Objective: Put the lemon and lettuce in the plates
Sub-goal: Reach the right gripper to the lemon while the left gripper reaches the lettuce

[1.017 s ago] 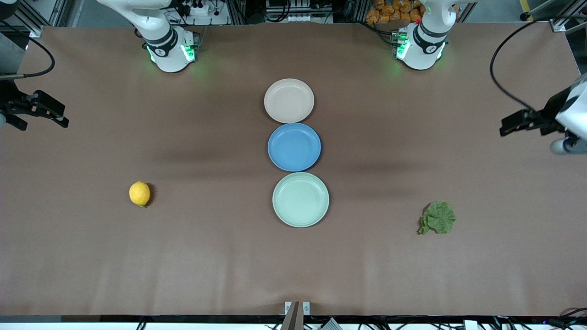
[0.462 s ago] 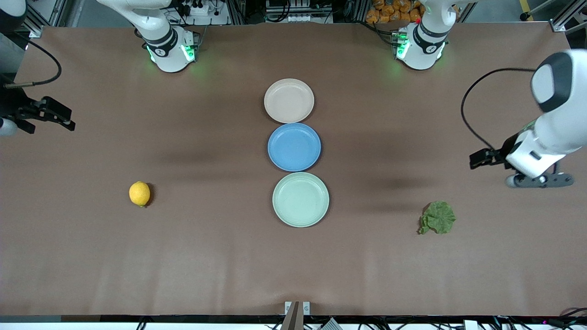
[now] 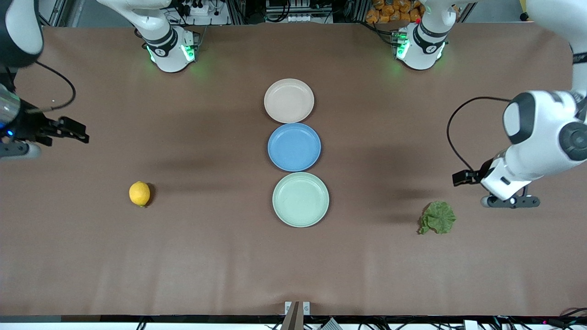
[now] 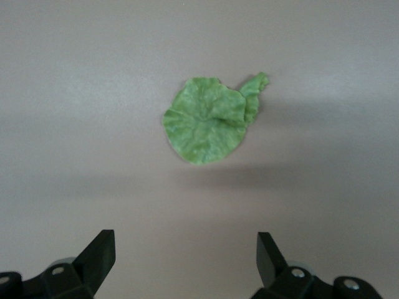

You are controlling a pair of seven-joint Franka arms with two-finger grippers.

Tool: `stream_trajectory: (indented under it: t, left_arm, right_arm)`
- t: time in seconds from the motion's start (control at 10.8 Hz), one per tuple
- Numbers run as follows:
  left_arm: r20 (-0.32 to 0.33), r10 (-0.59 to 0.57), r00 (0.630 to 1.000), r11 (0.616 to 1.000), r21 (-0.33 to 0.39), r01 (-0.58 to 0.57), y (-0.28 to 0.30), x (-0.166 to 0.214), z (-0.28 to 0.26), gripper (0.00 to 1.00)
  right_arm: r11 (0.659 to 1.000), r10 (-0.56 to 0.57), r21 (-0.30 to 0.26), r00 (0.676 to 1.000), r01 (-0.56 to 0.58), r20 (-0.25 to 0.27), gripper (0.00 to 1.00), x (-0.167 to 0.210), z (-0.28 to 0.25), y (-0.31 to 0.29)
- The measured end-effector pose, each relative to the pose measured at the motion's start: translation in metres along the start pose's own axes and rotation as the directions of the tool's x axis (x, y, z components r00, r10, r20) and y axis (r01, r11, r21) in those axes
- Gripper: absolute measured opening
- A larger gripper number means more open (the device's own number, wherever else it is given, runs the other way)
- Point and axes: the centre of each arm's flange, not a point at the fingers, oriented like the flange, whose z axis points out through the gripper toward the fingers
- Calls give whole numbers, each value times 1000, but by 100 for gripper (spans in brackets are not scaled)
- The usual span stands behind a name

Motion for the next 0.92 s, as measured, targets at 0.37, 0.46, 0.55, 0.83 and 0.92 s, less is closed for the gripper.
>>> stream_trajectory:
  t: [0.37,0.46,0.55,0.83,0.92]
  left_arm:
    - [-38,18,999,1000,2,-18,2,19,63,100]
    - [-51,29,998,1000,11,-29,3,23,74,100]
    - [-64,38,997,999,15,-37,4,26,84,100]
    - [-94,42,995,999,7,-41,7,32,106,100]
    - [-99,45,994,999,5,-45,9,34,111,100]
  right_arm:
    - [1000,3,9,998,-3,56,100,34,68,6]
    - [1000,4,9,998,-4,58,100,41,82,8]
    - [1000,6,10,998,-7,61,100,48,96,10]
    - [1000,14,11,998,-15,59,100,58,145,16]
    - [1000,20,9,999,-21,47,100,57,166,20]
